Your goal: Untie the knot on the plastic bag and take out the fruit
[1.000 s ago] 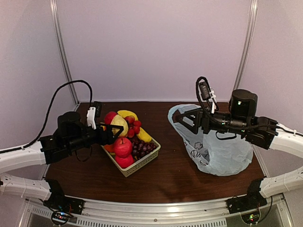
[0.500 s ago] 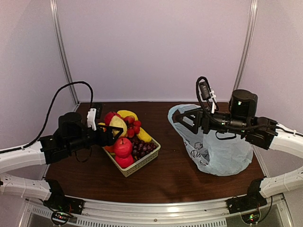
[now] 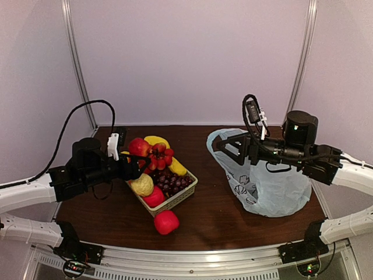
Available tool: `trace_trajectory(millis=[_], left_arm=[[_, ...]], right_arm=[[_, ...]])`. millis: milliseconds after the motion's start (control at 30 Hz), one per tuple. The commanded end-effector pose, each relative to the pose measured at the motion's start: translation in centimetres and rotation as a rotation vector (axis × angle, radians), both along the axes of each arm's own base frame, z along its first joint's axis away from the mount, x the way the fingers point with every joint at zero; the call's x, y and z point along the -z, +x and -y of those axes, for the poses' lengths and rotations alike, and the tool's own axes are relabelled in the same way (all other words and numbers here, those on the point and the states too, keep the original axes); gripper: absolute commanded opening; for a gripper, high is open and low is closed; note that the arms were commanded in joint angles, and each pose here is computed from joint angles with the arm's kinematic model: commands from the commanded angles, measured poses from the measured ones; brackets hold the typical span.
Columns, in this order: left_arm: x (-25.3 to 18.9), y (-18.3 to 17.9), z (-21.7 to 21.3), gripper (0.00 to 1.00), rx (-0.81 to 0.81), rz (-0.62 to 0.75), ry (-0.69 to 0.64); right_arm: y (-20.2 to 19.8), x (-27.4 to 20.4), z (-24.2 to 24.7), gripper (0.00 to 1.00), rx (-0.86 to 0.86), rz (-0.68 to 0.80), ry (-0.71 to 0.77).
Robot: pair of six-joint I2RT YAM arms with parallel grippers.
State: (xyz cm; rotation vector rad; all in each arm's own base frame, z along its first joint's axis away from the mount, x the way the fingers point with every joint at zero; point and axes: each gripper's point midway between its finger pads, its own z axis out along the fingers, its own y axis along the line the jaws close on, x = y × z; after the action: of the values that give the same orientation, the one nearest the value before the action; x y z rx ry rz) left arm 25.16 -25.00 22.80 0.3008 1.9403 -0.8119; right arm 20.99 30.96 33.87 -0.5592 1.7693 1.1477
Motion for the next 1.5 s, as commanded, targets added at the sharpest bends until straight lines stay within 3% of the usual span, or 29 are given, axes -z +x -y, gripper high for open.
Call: trace_trajectory(millis=[0,167,500,633,833,1000,1133,1267,1467], left_arm=[[-1.8,0.5,0.3,0.73,-0.004,0.034,-0.034],[-1.8,0.4,0.3,0.77,0.001,0.021,-0.030],[-3.5,0.9,-1.1,0.87,0.029,-0.031,0.024],[-3.9,2.6,-4.6,0.91,-0.015,-0.058,0.032],[-3.9,6.0,-12.3,0.95,-0.162,-0.090,0.041],[-3.9,7.9,-19.0,0.97,-0.362,-0.050,0.092],[-4.6,8.1,-23.0,0.98,-0.546,0.048,0.222],[-5.2,7.0,-24.8,0.97,-0.636,0.146,0.283],[-6.1,5.8,-24.8,0.97,-0.638,0.217,0.281]], right_arm=[[-0.1,-0.1,0.3,0.88,0.007,0.001,0.014],[0.7,1.0,1.0,0.88,0.066,-0.016,-0.028],[5.3,5.7,6.7,0.93,0.414,-0.111,-0.218],[7.1,7.4,10.7,0.99,0.557,-0.134,-0.283],[9.5,9.4,18.7,0.99,0.770,-0.158,-0.322],[9.7,8.0,25.3,0.99,0.949,-0.061,-0.294],[8.4,5.5,27.6,0.99,1.025,0.088,-0.288],[7.2,4.0,28.7,0.99,1.067,0.204,-0.296],[6.7,4.1,28.8,0.99,1.067,0.235,-0.294]])
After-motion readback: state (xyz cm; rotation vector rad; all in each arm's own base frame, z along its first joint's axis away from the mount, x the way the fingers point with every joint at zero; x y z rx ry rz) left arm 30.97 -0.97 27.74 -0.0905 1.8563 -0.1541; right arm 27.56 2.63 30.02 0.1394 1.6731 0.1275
